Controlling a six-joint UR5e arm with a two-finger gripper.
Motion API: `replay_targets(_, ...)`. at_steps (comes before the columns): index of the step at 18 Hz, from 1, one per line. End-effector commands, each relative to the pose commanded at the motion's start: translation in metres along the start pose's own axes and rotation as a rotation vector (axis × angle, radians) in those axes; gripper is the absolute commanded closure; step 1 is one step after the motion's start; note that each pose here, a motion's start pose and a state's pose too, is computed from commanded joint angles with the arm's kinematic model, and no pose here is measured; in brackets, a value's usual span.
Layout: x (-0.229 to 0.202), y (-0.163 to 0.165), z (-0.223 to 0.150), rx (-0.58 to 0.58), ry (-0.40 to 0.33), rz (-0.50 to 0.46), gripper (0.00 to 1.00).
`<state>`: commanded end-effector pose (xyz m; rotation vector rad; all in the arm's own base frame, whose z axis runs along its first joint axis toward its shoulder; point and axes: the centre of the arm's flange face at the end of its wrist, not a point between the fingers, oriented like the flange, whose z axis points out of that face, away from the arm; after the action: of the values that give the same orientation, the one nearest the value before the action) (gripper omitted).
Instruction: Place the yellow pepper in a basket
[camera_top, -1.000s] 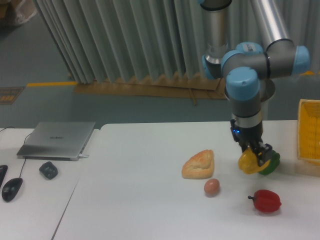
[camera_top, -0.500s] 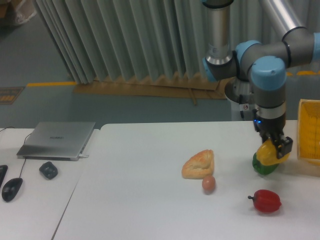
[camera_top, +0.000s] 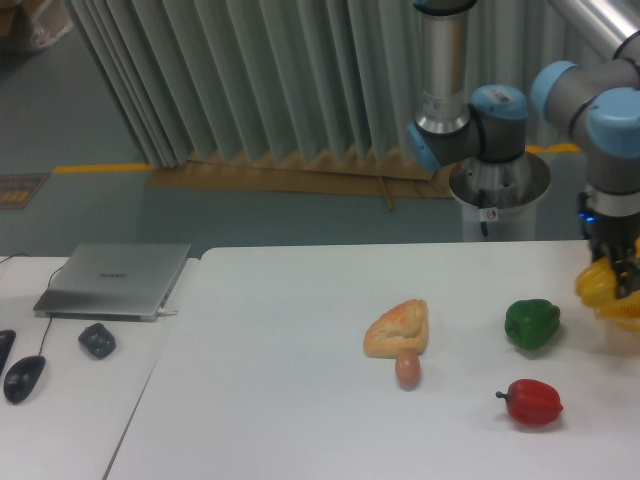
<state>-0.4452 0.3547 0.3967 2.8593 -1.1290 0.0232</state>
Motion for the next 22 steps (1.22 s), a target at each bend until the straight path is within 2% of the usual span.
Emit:
replay_targets(6, 0.009, 0.083, 0.009, 0.048, -0.009, 0.069, 0.38)
replay_targets(11, 0.016, 0.115, 0.014, 0.067, -0.015, 0.105, 0.38)
replay_targets(13, 0.017, 0.117, 0.015, 0.069, -0.012, 0.113, 0.36)
replay_targets(14, 0.017, 0.117, 0.016, 0.069, -0.012, 0.111, 0.28)
replay_targets(15, 0.017, 0.117, 0.015, 0.068, -0.014, 0.111, 0.09)
replay_targets(16, 0.017, 0.116, 0.015, 0.068, -0.014, 0.108, 0.02)
replay_targets(22, 0.018, 0.116, 0.017, 0.071, -0.012, 0.102, 0.0)
